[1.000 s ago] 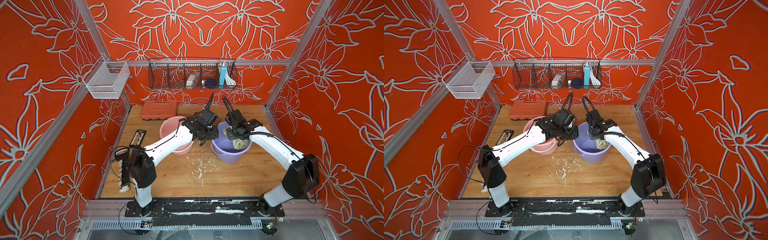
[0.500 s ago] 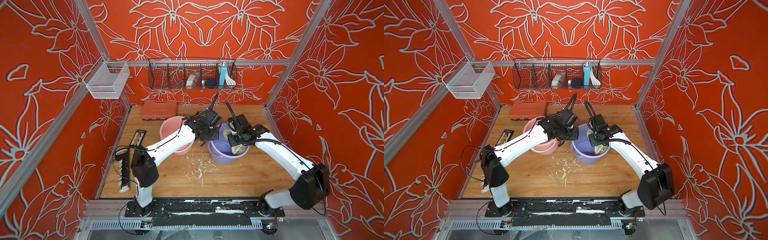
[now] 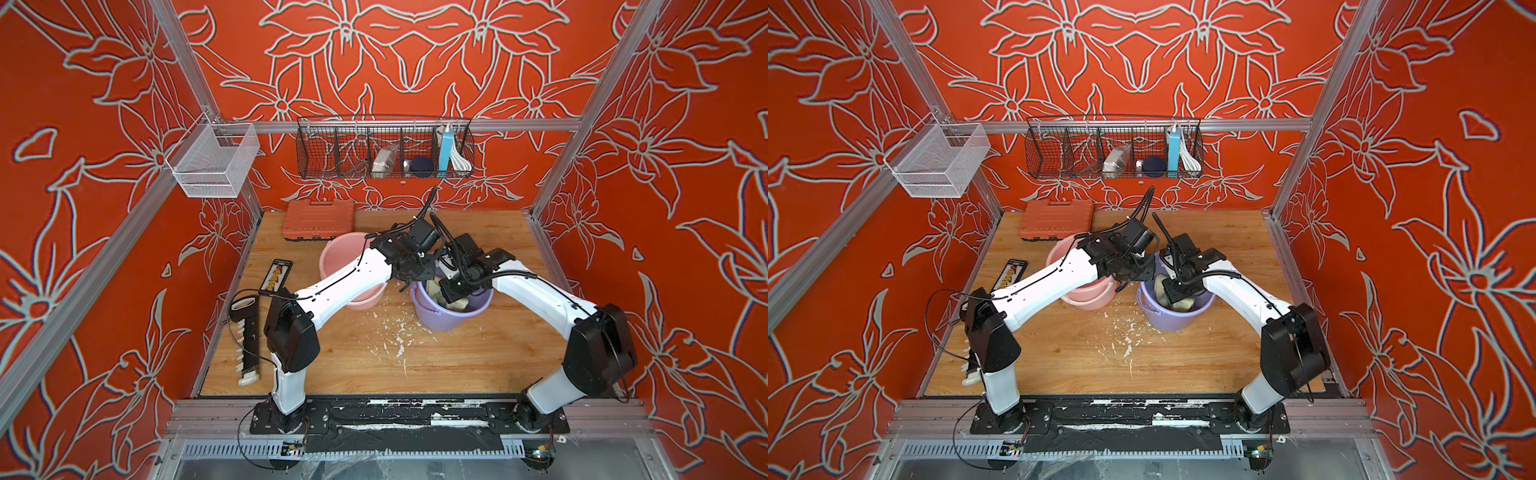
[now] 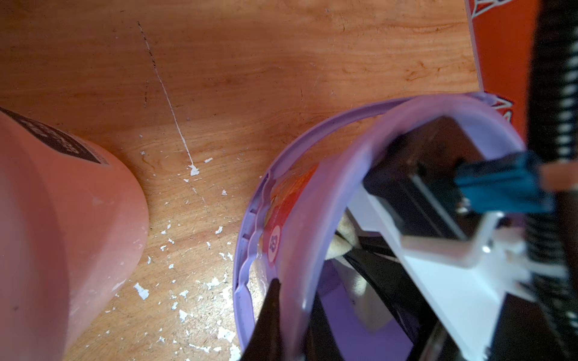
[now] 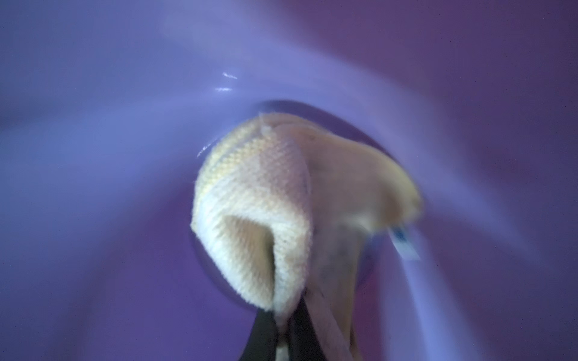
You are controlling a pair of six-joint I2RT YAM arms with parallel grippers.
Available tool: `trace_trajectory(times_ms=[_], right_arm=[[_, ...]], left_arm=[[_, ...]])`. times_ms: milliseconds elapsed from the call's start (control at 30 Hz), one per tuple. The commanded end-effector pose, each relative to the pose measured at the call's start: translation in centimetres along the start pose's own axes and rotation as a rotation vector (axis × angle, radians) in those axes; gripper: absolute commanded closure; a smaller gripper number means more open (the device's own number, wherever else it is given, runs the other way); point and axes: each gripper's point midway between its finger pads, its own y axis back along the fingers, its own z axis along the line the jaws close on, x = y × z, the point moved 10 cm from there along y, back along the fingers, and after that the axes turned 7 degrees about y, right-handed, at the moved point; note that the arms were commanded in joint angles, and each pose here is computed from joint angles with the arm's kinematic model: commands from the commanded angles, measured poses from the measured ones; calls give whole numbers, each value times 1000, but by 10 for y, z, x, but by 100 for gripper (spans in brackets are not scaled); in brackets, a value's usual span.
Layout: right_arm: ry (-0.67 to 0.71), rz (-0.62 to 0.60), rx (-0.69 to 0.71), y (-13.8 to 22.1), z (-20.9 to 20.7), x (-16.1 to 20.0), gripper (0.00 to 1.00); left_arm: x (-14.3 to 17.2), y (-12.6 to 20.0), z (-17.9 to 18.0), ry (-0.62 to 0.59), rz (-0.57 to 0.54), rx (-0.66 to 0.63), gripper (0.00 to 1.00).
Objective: Wipe the inside of the bucket with a cloth
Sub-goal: Wipe the dirt from the inside of the bucket.
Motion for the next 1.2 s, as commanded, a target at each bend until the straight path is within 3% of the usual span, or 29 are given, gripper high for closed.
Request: trace_trajectory(times_ms=[0, 367, 567, 900, 1000, 1167], right_arm=[[-25, -16, 73, 1, -7, -11, 100], [-138, 89, 365, -35, -35, -30, 100], [-185, 120, 394, -69, -42, -33, 100], [-234, 73, 300, -111, -43, -47, 100], [-245, 15, 184, -119, -37, -54, 100], [-209, -82, -123, -125, -17, -67, 100]], left_arm=[[-1, 20, -9, 11, -3, 87, 100], [15, 15, -6, 87, 110, 210, 100], [27, 5, -5, 125, 208, 269, 100], [44, -5, 1, 154, 313, 323, 100], [47, -6, 1, 156, 338, 322, 100], [48, -5, 3, 146, 340, 302, 100]])
